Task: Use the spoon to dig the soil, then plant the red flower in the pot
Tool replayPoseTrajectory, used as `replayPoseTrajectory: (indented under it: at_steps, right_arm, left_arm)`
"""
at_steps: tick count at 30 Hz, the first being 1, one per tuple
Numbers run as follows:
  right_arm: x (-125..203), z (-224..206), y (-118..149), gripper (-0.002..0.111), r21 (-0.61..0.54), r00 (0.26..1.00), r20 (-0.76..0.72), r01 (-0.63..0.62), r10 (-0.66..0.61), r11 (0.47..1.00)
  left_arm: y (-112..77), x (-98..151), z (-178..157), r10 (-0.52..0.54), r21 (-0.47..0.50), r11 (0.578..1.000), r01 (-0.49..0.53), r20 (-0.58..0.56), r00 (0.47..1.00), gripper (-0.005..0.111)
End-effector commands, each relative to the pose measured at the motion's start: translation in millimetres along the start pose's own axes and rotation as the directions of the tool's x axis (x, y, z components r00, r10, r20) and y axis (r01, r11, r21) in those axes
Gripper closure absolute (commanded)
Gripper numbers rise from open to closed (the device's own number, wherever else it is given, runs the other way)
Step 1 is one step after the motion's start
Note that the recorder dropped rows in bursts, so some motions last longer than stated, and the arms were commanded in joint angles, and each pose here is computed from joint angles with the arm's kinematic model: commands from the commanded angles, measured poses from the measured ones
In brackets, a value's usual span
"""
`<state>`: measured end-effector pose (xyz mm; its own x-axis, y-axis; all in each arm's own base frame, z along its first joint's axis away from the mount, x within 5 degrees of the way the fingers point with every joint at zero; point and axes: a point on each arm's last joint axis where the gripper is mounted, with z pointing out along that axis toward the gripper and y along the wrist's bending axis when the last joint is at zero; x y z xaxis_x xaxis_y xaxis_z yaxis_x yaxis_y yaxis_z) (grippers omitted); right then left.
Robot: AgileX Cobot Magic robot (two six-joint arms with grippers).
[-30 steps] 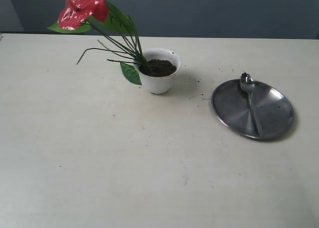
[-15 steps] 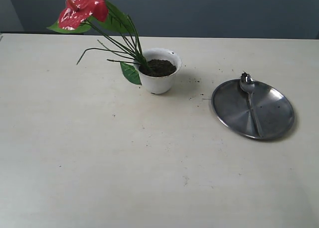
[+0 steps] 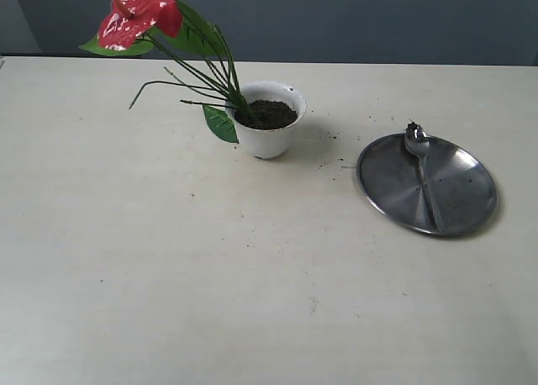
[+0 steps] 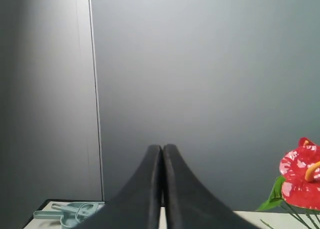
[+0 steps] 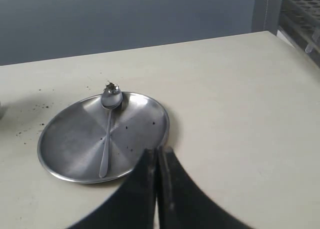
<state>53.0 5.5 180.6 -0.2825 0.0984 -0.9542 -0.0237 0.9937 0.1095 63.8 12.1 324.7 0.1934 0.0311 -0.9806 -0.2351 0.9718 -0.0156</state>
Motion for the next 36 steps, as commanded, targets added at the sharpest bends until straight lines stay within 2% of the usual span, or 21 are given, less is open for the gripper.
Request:
replayPoseTrajectory:
  at_steps: [1, 6, 11, 16, 18, 26, 29, 32, 36]
  right_arm:
    - [0, 0, 0, 0.108, 0.005, 1.0, 0.013, 0.004, -0.004, 1.0]
    - [0, 0, 0, 0.108, 0.005, 1.0, 0.013, 0.004, -0.004, 1.0]
    - [0, 0, 0, 0.108, 0.004, 1.0, 0.013, 0.002, -0.002, 1.0]
    - [0, 0, 0, 0.108, 0.004, 1.0, 0.013, 0.002, -0.002, 1.0]
    - [0, 0, 0, 0.108, 0.004, 1.0, 0.013, 0.002, -0.002, 1.0]
    - [0, 0, 0, 0.108, 0.004, 1.0, 0.013, 0.002, -0.002, 1.0]
    - [0, 0, 0, 0.108, 0.005, 1.0, 0.013, 0.004, -0.004, 1.0]
    - [0, 0, 0, 0.108, 0.005, 1.0, 0.013, 0.004, -0.004, 1.0]
    - [0, 0, 0, 0.108, 0.005, 1.0, 0.013, 0.004, -0.004, 1.0]
  left_arm:
    - [4.1, -7, -2, -0.02, -0.049, 0.999, 0.022, 0.034, 0.999, 0.106]
    - [15.1, -11, -7, -0.109, -0.166, 0.978, 0.125, 0.101, 0.989, 0.106]
    - [24.4, -16, -14, -0.202, -0.25, 0.936, 0.247, 0.191, 0.96, 0.106]
    - [28.7, -16, -18, -0.332, -0.267, 0.881, 0.391, 0.243, 0.912, 0.106]
    - [29.0, -14, -18, -0.346, -0.271, 0.874, 0.404, 0.236, 0.908, 0.106]
    - [20.2, -4, -16, -0.251, -0.237, 0.936, 0.259, 0.064, 0.966, 0.106]
    - [15.6, -1, -20, -0.099, -0.205, 0.974, 0.095, -0.01, 0.995, 0.106]
    - [10.5, 4, -23, 0.004, -0.153, 0.988, -0.017, -0.084, 0.996, 0.106]
    - [6.6, 13, -26, -0.009, -0.114, 0.993, -0.012, -0.181, 0.983, 0.106]
